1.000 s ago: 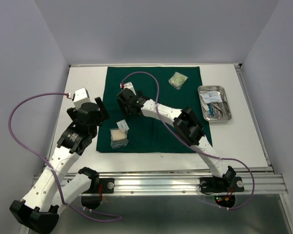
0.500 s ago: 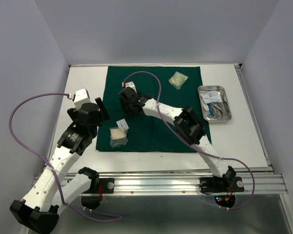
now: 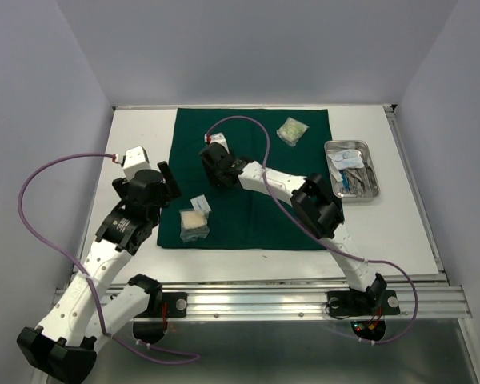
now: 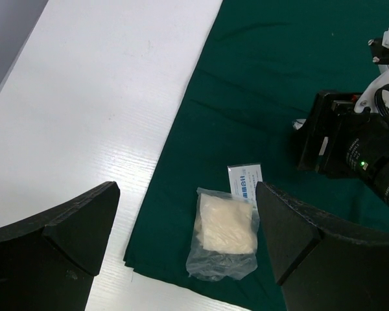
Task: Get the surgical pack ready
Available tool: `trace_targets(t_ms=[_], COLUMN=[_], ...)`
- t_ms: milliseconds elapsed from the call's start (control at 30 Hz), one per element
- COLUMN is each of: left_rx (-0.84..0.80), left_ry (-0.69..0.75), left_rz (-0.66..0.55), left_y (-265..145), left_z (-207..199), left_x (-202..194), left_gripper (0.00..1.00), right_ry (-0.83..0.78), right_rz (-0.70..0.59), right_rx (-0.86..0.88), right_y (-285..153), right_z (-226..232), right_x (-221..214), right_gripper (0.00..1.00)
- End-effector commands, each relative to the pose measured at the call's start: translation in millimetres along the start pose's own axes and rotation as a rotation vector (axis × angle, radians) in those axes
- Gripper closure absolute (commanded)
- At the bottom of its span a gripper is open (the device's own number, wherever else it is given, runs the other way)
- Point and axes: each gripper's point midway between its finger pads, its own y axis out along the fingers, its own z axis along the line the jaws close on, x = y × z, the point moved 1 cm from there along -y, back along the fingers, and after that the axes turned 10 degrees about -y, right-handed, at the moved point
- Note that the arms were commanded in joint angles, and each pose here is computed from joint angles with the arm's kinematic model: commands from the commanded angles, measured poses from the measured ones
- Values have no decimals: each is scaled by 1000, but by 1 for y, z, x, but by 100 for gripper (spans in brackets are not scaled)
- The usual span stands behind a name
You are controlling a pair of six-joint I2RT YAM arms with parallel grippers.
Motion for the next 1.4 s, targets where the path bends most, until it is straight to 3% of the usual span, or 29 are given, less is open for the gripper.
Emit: trace_targets(t_ms=[0,200,400,600,900,1000,1267,1367], left_rx=[-3,-1,-2,0,-10,-14,-18,-22], left_ry=[-17,-10,0,0,1,0,-3,-4], left_rz=[-31,-29,-25,-26,-32,-34,-35,-34], left_y=[1,2,6,9,11,12,12,11], left_z=[-1,-1,-4,-6,-12,-14,-17,-17], left_x=[6,6,5,5,10,12,15,15], left_gripper=[1,1,1,1,1,1,1,1], right_ry=[18,28,89,199,467,530,599,591], right_rz=[-76,-102,-145,-140,-93,-75,1,8], right_rx=[-37,-86,-177,-292,-574,-627,-694,-678], right_y=[-25,-40,-69,-87,-129,-143,-147,-141], right_z=[-18,-33,-91,-180,-360,-398,-438,-437], right_x=[32,37,45,40,-33,-58,-110,-111], right_gripper=[37,37,38,38,37,36,33,19])
